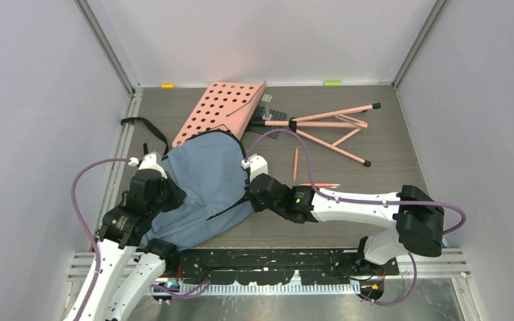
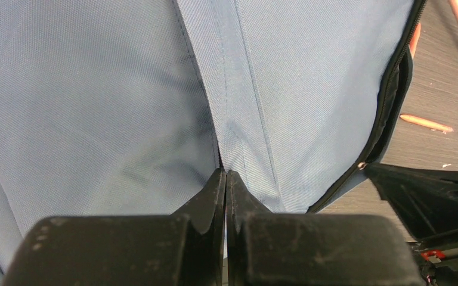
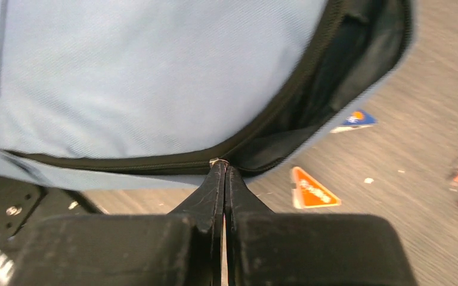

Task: Pack the student bag
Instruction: Zip the student bag at the center of the board.

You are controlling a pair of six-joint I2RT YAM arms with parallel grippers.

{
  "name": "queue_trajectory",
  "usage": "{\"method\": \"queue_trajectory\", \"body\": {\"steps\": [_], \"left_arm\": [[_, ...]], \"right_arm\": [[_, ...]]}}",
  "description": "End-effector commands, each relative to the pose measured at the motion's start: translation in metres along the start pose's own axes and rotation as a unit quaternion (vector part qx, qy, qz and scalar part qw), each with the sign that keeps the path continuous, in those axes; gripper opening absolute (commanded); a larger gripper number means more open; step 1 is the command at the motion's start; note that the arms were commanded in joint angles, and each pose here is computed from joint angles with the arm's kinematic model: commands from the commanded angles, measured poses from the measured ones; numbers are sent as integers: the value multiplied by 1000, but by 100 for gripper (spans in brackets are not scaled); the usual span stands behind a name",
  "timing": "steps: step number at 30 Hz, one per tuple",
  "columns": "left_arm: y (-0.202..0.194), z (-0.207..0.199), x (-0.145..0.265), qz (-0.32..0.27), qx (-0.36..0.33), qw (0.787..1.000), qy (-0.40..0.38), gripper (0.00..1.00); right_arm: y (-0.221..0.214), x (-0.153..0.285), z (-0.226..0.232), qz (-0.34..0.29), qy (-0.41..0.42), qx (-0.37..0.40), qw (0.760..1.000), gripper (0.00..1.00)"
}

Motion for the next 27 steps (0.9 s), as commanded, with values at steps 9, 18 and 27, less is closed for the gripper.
{"method": "queue_trajectory", "body": {"steps": [9,18,27], "left_arm": [[13,9,12,-47,-23,998,25,0],[65,-33,6,-54,-150,985,-62,58],[30,-118,-27,-19,-239,933,-267,59]], "right_arm": [[27,-3,-41,-55,-128,15,990,1],[27,-2,-17,-53,-19,-26,998,1],[30,3,-15,-64,33,-65,995,1]]}}
Point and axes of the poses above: each gripper's point midway between its finger pads, its own x axis back along the fingers, its own z axis along the line the jaws close on, y = z × x, the point moved 5 cm from there along x, back along the fingers, and after that the axes turned 6 degrees about -x, right-handed, at the moved point
